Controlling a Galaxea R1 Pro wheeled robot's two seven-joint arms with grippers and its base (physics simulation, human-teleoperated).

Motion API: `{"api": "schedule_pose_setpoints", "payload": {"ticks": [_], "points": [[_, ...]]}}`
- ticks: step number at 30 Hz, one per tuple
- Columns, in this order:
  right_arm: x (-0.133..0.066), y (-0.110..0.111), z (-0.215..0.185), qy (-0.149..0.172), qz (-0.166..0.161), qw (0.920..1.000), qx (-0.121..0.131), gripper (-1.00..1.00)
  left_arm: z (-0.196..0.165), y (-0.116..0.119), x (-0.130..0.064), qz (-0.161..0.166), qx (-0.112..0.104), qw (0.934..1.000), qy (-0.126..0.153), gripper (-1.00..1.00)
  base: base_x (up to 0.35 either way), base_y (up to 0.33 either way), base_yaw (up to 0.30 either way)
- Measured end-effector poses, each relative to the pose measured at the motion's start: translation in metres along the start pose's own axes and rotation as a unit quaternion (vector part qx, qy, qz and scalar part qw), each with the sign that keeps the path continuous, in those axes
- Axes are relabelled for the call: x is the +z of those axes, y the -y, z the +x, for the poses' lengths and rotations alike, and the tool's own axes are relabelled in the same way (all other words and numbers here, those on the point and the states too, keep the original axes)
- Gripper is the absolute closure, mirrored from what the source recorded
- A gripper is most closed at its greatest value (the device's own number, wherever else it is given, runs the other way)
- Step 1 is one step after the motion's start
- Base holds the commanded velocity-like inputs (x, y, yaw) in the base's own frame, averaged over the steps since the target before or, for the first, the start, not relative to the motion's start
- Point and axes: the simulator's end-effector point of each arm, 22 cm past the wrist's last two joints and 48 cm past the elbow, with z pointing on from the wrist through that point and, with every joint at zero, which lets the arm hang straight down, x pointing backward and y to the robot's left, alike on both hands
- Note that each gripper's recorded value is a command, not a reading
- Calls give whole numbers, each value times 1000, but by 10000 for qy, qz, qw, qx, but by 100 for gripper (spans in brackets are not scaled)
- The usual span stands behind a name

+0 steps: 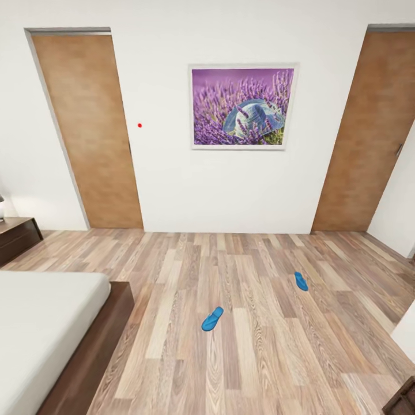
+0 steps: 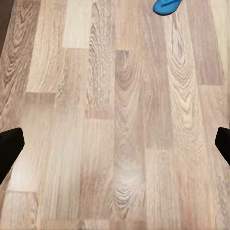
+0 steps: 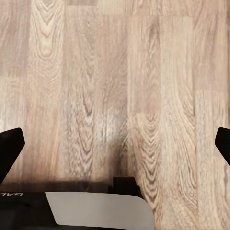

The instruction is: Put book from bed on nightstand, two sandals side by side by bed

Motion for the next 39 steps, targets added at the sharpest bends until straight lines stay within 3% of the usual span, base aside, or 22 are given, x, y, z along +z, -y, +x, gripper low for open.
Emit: {"api": "schedule_pose_setpoints", "payload": {"ticks": [27,39], "points": [[0,1,0,0,0,10000,-21,-100,0,0,0,1,0,10000,0,-100,183,164,-8],[0,1,-1,13,3,10000,-19,-100,-1,0,0,4,6,10000,14,-100,21,18,-233]]}}
